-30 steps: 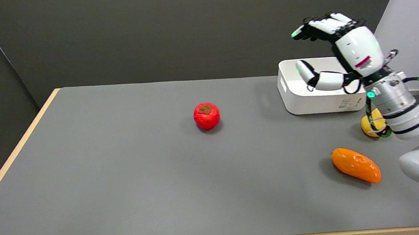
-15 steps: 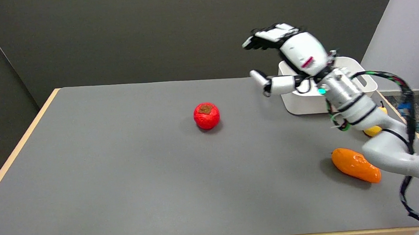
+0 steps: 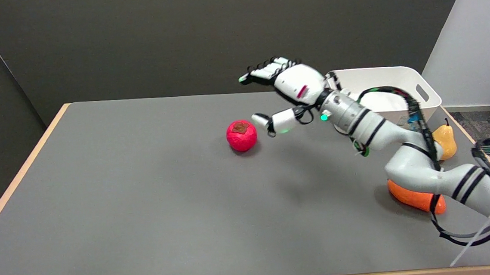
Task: Pick up tomato.
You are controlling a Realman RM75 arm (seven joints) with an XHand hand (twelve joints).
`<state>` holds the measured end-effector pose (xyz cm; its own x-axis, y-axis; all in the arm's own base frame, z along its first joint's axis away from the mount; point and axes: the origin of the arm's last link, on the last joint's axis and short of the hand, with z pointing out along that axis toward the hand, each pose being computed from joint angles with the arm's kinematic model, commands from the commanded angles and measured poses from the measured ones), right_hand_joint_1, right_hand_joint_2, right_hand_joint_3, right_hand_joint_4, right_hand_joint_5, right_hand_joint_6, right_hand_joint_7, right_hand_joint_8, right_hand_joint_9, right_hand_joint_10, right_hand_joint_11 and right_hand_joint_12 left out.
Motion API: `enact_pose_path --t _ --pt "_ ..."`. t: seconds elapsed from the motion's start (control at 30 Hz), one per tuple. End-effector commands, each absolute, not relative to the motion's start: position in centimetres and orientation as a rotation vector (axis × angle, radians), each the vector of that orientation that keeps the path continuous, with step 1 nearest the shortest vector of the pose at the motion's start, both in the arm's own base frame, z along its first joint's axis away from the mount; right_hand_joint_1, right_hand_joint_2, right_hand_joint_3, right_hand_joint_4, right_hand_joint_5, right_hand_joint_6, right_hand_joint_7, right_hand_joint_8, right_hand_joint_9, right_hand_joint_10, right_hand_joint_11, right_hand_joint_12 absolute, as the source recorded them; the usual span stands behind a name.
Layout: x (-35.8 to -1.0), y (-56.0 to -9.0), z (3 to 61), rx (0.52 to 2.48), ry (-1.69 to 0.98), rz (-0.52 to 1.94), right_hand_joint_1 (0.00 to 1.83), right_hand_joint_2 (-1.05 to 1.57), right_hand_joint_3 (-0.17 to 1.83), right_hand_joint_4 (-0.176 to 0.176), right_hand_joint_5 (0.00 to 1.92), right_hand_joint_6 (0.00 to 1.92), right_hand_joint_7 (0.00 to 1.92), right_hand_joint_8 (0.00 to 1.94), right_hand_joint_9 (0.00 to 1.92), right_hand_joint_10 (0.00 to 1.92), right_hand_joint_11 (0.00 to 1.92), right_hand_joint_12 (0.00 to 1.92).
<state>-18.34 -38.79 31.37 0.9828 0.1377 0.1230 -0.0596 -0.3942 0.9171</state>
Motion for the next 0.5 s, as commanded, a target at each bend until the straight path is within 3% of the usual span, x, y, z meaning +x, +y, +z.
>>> enact_pose_path --t 0.03,0.5 --pt "-22.8 -42.0 26.9 1.954 -0.089 -0.079 0.4 0.58 0.91 0.082 0.13 0.36 0.16 0.27 0.1 0.62 0.05 1.23" --pt "-23.5 -44.2 25.1 1.965 -0.097 -0.107 0.4 0.57 0.92 0.082 0.12 0.36 0.15 0.26 0.09 0.61 0.05 1.22"
